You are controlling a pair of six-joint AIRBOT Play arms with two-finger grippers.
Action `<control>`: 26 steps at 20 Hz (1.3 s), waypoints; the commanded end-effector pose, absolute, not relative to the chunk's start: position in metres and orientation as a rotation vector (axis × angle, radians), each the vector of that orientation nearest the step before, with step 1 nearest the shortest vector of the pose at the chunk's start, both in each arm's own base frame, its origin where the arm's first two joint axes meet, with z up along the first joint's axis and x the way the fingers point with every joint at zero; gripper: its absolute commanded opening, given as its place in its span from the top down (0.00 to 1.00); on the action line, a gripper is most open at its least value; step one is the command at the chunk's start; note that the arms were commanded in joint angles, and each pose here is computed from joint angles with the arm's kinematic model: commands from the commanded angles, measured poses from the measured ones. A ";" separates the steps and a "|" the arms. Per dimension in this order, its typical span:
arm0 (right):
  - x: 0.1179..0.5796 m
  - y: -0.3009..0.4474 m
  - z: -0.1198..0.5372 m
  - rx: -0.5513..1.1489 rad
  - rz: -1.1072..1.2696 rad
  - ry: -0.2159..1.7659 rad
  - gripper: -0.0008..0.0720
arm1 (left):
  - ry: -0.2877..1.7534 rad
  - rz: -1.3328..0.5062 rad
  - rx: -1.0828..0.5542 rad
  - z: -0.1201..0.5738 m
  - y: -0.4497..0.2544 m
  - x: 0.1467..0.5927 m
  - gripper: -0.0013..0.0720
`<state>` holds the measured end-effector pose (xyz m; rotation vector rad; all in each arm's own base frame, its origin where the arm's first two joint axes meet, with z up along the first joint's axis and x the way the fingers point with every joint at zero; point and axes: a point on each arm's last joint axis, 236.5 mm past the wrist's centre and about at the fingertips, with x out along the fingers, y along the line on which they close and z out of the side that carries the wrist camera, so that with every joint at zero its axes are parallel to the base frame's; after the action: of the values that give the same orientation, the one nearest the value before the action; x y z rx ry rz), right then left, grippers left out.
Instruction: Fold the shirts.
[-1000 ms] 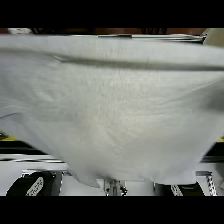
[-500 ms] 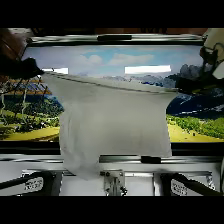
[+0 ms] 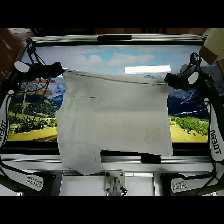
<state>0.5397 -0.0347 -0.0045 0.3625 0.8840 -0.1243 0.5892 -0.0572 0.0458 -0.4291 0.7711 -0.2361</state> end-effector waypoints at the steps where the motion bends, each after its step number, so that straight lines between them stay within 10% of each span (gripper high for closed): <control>1: 0.544 -0.035 -0.028 0.430 -0.159 0.903 0.89 | 0.736 -0.214 -0.402 0.023 -0.055 0.607 0.94; 11: 0.367 -0.033 -0.041 0.147 -0.131 1.625 0.89 | 1.567 -0.298 -0.176 -0.036 -0.022 0.416 0.94; 20: 0.351 -0.022 -0.074 0.174 -0.149 1.658 0.87 | 1.748 -0.260 -0.281 -0.075 -0.050 0.368 0.93; 21: 0.349 -0.023 -0.073 0.168 -0.155 1.665 0.73 | 1.763 -0.265 -0.283 -0.073 -0.050 0.364 0.76; 22: 0.345 -0.023 -0.069 0.159 -0.145 1.684 0.40 | 1.785 -0.270 -0.282 -0.068 -0.048 0.358 0.37; 26: 0.296 -0.053 -0.035 0.010 -0.153 1.827 0.29 | 1.793 -0.211 -0.309 -0.032 -0.012 0.340 0.27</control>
<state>0.3302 -0.0326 -0.0547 0.0958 1.7186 -0.1331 0.3592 -0.0308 -0.0524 -0.2841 1.7545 -0.2468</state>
